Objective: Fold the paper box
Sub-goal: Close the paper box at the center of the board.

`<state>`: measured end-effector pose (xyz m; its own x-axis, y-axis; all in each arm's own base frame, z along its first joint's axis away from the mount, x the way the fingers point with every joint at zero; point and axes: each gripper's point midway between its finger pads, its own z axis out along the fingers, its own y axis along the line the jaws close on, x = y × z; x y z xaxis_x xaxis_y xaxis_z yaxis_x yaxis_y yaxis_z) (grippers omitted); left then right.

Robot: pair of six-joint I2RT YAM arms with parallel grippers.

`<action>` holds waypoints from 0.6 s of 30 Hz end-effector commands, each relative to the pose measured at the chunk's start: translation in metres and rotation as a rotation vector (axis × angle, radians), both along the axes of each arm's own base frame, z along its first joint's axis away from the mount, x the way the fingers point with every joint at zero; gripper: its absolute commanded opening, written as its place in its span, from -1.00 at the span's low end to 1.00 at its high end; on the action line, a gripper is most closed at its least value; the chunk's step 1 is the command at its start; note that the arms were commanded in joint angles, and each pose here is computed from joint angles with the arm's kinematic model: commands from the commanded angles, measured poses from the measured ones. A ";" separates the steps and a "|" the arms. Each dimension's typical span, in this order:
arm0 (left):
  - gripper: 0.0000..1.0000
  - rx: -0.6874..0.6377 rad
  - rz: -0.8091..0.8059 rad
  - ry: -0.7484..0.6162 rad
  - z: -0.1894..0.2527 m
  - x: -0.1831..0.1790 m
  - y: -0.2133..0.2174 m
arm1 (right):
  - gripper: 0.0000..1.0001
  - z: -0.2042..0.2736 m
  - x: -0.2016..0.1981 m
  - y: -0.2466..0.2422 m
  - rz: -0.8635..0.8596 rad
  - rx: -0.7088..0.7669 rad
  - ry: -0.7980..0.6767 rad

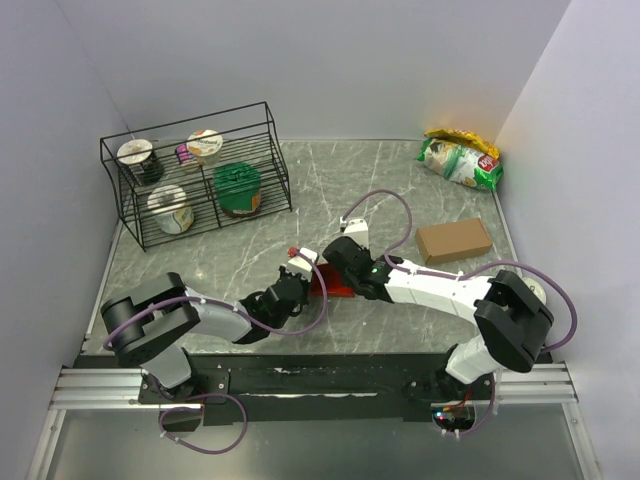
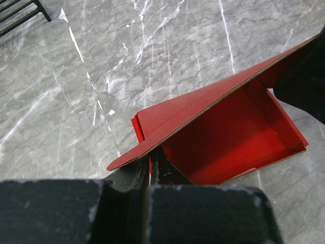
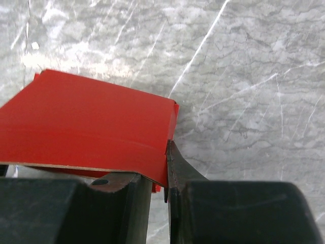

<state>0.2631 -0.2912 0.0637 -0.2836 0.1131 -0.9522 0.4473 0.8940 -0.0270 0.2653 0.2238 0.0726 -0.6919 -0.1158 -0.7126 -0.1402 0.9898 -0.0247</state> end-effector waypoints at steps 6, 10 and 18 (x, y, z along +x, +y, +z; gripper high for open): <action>-0.98 -0.023 -0.315 0.163 -0.030 -0.057 -0.044 | -1.00 0.060 0.006 0.121 0.139 0.499 -0.024; -0.98 -0.022 -0.316 0.162 -0.030 -0.057 -0.044 | -1.00 0.062 0.005 0.121 0.131 0.511 -0.019; -0.98 -0.016 -0.317 0.162 -0.032 -0.058 -0.044 | -1.00 0.079 0.004 0.121 0.134 0.547 -0.037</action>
<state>0.2661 -0.2873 0.0624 -0.2842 0.1124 -0.9522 0.4329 0.9012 -0.0228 0.2675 0.2305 0.0705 -0.7036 -0.0558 -0.7084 -0.0981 0.9950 0.0190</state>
